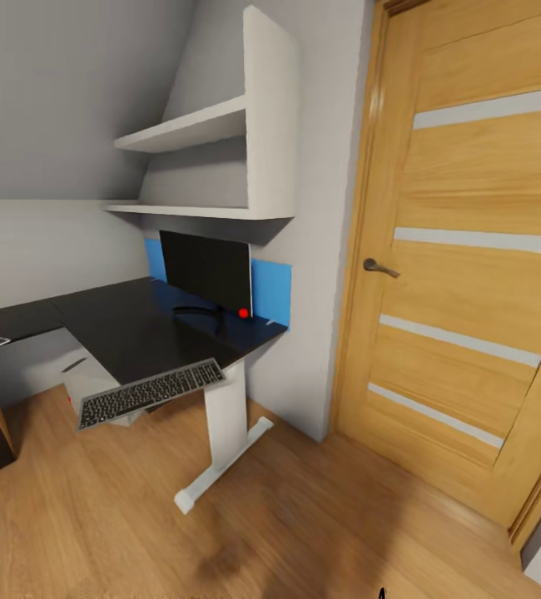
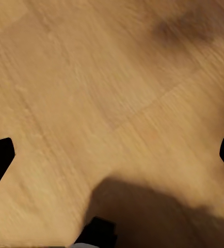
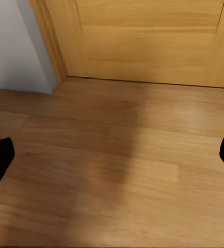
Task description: In the bedroom, organize the workspace by keeping the computer under the desk, ensuring the monitor is on the desk, placing the keyboard on the desk next to the monitor, placing the mouse on the desk next to the keyboard, moving the folder from the swivel chair onto the desk next to the mouse, stacking the notebook on top of the folder with the pen on top of the notebook, and positioning the swivel chair next to the desk.
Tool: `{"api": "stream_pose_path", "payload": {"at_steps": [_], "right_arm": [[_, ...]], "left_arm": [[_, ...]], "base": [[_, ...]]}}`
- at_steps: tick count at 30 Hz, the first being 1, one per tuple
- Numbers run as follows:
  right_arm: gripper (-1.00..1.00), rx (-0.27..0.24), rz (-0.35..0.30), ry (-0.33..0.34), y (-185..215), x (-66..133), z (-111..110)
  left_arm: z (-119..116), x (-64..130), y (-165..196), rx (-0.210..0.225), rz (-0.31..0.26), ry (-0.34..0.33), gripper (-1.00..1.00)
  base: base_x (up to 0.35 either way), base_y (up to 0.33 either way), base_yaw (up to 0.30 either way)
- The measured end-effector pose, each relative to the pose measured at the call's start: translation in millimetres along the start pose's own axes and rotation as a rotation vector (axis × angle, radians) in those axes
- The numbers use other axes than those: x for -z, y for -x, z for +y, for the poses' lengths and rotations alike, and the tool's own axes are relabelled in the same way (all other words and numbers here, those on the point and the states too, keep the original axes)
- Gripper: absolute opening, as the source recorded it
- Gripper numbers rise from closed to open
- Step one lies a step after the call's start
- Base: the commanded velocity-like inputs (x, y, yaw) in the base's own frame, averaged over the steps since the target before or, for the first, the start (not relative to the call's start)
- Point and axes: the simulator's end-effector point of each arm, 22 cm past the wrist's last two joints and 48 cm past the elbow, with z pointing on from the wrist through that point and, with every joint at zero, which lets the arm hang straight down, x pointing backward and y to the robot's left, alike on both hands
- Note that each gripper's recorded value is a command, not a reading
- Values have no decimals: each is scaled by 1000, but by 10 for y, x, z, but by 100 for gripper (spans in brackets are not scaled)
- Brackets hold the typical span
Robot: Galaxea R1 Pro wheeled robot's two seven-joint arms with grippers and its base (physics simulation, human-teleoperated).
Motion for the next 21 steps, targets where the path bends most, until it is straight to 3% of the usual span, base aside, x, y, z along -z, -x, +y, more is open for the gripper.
{"api": "stream_pose_path", "payload": {"at_steps": [21], "right_arm": [[100,-1,-1,-2,3,-1,-2]], "left_arm": [[1,0,-4,-1,1,0,100]], "base": [[0,0,287]]}}
